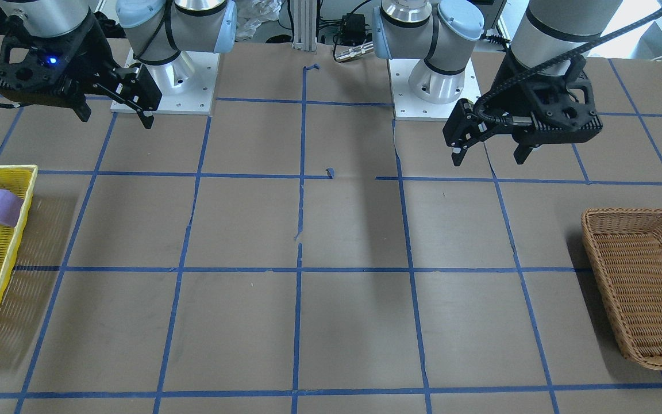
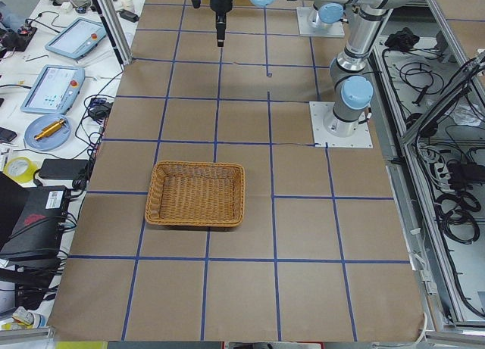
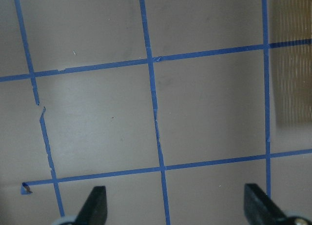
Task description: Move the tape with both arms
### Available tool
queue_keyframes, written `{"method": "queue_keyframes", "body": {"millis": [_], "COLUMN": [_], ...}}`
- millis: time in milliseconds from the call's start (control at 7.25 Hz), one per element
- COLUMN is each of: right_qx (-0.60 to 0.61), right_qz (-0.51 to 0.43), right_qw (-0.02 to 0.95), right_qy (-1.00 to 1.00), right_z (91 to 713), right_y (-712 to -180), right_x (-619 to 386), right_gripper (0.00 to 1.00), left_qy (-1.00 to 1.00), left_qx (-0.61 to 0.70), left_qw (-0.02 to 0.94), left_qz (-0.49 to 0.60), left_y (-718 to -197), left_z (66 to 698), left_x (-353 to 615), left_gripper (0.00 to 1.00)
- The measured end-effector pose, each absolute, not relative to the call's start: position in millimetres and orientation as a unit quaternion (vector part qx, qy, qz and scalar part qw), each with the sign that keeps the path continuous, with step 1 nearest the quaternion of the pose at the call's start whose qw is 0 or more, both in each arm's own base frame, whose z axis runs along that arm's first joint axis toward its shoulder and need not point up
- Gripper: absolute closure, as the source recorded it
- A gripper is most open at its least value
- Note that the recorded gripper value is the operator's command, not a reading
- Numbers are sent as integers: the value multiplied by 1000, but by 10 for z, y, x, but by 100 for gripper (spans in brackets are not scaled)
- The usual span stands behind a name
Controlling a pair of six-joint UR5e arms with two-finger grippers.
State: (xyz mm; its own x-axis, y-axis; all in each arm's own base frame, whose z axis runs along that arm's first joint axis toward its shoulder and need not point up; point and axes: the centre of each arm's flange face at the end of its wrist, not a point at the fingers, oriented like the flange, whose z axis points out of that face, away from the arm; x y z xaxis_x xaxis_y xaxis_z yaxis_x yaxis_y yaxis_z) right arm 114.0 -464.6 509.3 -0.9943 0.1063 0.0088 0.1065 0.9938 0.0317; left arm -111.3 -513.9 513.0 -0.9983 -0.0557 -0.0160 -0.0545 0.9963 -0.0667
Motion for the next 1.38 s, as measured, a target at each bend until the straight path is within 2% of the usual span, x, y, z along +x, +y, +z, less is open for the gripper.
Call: {"method": "queue_keyframes", "body": {"millis": [1379], "right_qx": [-51], "right_qz": [-23], "right_qw": [2], "right_qy": [-998], "right_z": [5019], "right_y": [-4659], "right_x": [1150], "right_gripper": [0], "left_qy": [999], "left_qx": [-27], "left_qw": [9], "left_qz": [-33], "left_y": [-5140], "left_z": [5130], "left_x": [-1111], "left_gripper": [0]}}
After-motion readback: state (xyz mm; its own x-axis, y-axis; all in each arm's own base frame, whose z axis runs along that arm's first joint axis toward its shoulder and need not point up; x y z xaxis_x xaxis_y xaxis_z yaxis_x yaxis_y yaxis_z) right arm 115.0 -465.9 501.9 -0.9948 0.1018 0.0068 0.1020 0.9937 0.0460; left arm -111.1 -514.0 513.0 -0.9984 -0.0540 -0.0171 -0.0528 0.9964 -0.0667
